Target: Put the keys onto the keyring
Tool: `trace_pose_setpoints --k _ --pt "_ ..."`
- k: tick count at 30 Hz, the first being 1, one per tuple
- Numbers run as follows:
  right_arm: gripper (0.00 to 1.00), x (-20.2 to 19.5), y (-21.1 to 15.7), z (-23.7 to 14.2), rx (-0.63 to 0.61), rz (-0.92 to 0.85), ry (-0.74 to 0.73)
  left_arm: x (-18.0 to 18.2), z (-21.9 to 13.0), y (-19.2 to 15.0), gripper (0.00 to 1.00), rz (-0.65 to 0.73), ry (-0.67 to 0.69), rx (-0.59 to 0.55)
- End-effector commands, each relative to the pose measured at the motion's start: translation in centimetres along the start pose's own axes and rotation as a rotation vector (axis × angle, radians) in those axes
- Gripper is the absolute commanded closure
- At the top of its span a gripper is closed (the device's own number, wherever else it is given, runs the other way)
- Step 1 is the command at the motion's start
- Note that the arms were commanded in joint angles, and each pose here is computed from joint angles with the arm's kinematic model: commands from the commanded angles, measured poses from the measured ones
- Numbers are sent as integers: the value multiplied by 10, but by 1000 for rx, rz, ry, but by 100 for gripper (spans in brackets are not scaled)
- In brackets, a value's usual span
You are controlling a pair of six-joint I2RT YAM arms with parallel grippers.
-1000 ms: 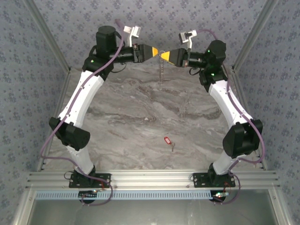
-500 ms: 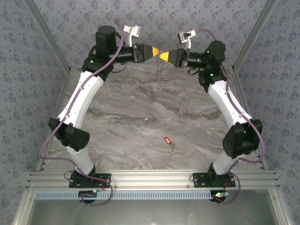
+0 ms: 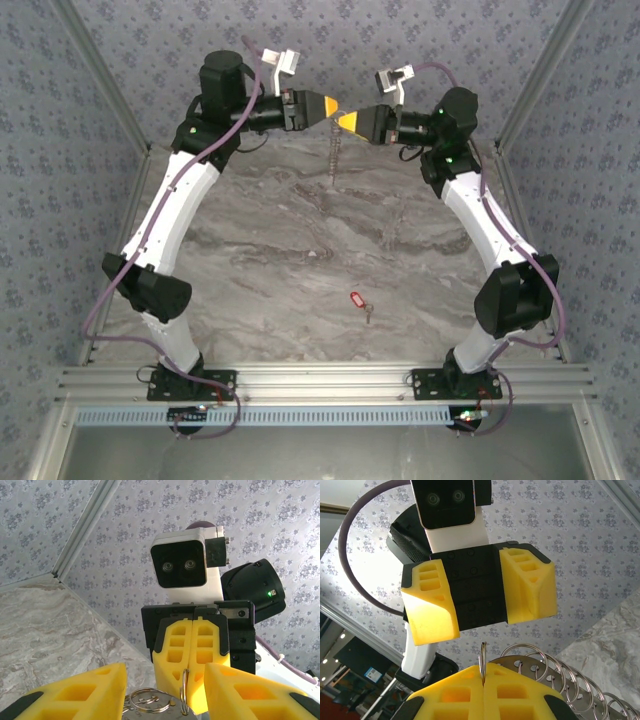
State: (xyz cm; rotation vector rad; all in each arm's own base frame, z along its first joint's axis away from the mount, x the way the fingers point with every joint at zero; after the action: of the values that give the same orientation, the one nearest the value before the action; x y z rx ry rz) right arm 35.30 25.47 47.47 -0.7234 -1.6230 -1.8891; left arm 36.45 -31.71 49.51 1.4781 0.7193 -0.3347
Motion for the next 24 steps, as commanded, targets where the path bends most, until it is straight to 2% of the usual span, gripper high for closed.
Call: trace_pose_setpoints --k 1,10,19,24 --pt "100 8 1 3 9 -35 20 -16 2 3 55 35 -52 4" --pt "100 8 2 3 6 -36 19 -17 6 -3 58 35 -59 25" --pt "100 7 2 2 4 -37 11 -14 8 -7 69 29 -61 40" --pt "100 5 3 0 0 -37 7 -14 9 -10 69 23 -61 49"
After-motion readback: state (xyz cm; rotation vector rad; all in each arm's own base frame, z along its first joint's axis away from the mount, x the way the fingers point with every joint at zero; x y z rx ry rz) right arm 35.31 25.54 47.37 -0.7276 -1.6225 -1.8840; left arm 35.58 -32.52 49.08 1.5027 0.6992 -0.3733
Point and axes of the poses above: each hand's point on the last joint's axis, 136 mm out from that joint toward the fingers, its own z axis out along the fingers, its own x axis along the line the jaws close on, y = z × x, the point moved 1 cm from there along -z, back along the fingers
